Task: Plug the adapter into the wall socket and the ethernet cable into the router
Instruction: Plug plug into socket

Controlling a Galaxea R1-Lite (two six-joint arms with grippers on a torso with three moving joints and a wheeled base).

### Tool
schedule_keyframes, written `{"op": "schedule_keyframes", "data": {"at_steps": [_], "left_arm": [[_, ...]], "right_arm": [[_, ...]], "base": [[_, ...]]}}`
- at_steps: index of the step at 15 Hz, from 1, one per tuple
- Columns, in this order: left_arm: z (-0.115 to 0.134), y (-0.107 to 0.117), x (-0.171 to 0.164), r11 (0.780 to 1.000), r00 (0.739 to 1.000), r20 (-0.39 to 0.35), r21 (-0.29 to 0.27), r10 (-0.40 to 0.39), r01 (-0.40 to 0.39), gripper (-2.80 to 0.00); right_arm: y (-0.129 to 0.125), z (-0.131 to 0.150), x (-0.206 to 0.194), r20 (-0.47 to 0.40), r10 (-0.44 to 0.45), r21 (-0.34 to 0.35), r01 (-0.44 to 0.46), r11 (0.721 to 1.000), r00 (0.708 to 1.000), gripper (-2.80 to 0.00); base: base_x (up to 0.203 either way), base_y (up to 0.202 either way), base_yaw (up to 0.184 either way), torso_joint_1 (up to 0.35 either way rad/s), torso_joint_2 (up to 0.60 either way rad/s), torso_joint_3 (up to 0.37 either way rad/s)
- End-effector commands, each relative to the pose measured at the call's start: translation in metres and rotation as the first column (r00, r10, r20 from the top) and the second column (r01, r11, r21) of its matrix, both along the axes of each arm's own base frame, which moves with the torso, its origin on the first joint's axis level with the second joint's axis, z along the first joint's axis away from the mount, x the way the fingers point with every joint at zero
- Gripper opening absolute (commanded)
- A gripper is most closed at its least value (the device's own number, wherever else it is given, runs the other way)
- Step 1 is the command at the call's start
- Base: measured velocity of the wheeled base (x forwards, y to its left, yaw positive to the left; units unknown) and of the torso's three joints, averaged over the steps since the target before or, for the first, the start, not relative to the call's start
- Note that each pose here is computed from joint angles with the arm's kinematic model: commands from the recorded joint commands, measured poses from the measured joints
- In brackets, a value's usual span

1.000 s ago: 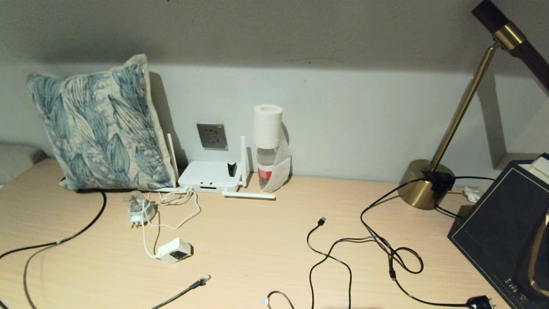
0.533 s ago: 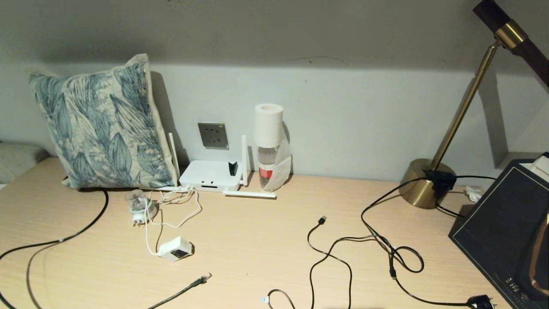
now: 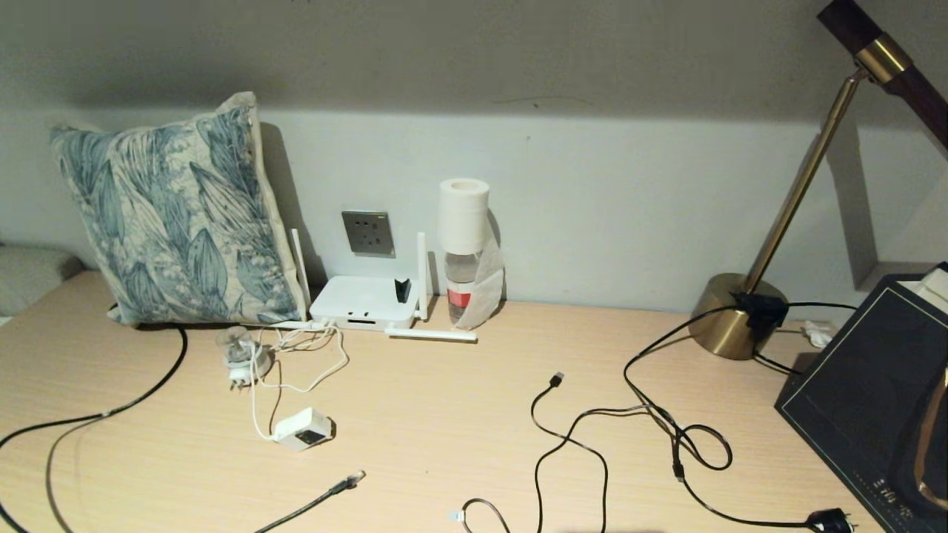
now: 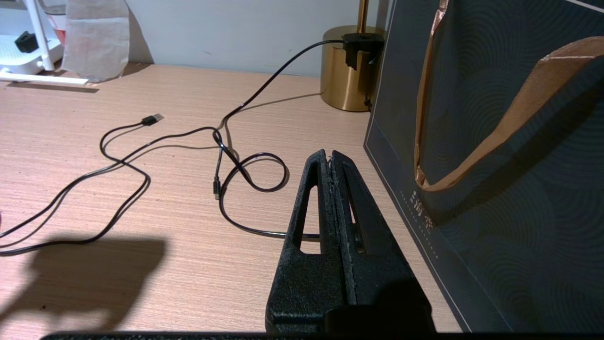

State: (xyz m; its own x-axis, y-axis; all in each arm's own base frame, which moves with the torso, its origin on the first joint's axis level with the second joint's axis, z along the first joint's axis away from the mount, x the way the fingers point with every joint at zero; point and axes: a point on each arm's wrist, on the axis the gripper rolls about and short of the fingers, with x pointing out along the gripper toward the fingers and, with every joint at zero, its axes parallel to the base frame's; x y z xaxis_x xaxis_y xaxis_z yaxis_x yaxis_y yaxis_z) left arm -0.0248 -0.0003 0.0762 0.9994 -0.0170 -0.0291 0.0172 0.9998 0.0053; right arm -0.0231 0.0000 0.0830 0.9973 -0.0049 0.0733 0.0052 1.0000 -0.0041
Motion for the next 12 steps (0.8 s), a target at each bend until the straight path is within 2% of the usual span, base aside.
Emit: {"op": "schedule_keyframes", "data": {"at_steps": [1, 12], "left_arm": [[0.0003, 0.0000, 0.0001, 1.000, 1.000, -0.003, 0.000, 0.000, 0.000, -2.80], [0.0005, 0.0005, 0.0003, 0.999, 1.000, 0.004, -0.039, 0.023, -0.023, -2.80]], "right_arm": [[0.0000, -0.0072, 0.0021, -0.026, 0.000, 0.000, 0.000, 1.000, 1.000, -2.80], [0.0000, -0.0072, 0.0021, -0.026, 0.000, 0.000, 0.000, 1.000, 1.000, -2.80]], "base": [[0.000, 0.000, 0.000, 0.000, 0.00, 0.000], [0.000, 0.000, 0.000, 0.000, 0.00, 0.000]]}}
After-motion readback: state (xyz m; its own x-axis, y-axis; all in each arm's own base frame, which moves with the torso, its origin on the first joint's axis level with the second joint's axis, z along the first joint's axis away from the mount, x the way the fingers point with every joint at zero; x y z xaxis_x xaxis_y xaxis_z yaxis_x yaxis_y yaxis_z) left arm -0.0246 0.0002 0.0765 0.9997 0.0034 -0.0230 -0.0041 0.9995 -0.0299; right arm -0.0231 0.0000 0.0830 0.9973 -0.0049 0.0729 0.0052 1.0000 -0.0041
